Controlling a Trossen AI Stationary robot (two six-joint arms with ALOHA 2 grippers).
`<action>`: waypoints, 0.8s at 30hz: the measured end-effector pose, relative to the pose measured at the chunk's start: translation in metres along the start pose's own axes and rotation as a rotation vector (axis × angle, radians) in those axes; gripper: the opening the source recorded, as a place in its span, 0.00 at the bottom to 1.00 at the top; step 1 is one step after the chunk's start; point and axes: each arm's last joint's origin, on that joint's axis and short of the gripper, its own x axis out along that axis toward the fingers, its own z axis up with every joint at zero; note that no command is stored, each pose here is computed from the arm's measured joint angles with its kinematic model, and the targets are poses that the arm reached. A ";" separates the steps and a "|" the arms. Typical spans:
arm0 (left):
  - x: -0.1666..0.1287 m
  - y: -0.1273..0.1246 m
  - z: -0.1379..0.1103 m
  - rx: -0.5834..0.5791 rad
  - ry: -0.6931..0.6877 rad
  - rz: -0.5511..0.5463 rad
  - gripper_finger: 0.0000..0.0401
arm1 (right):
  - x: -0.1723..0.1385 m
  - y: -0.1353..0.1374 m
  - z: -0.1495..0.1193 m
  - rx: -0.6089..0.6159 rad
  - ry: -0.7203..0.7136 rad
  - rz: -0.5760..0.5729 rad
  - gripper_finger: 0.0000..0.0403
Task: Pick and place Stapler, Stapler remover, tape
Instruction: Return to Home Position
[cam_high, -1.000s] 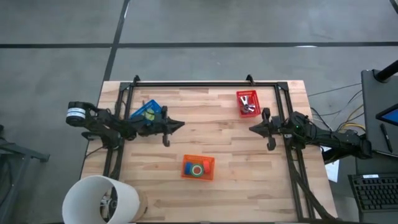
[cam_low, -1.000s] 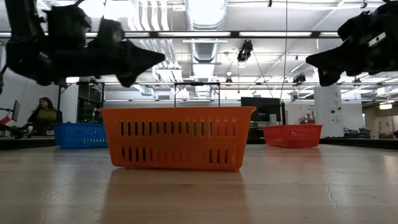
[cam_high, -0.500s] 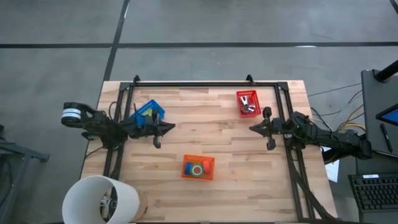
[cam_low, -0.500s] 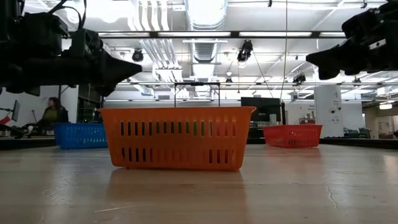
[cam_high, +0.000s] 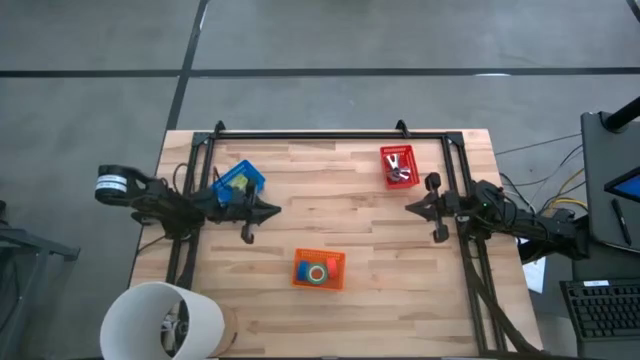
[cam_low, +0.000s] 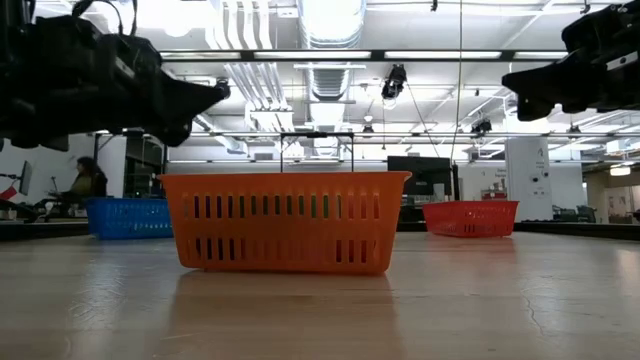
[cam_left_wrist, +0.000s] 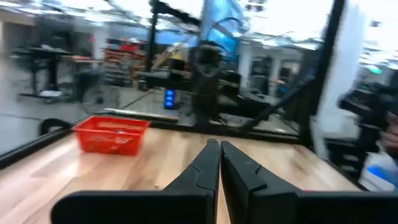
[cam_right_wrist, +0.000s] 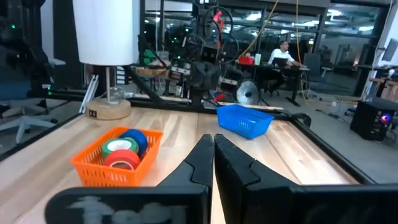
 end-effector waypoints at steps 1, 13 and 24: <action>-0.001 -0.001 0.001 0.006 0.001 -0.016 0.04 | -0.001 0.000 0.000 -0.005 -0.002 0.000 0.02; -0.003 0.001 0.001 0.022 -0.011 0.049 0.04 | -0.001 -0.001 -0.004 0.037 0.036 -0.040 0.02; -0.006 -0.001 0.018 0.019 -0.114 0.062 0.04 | 0.003 -0.002 -0.010 0.098 0.107 -0.034 0.02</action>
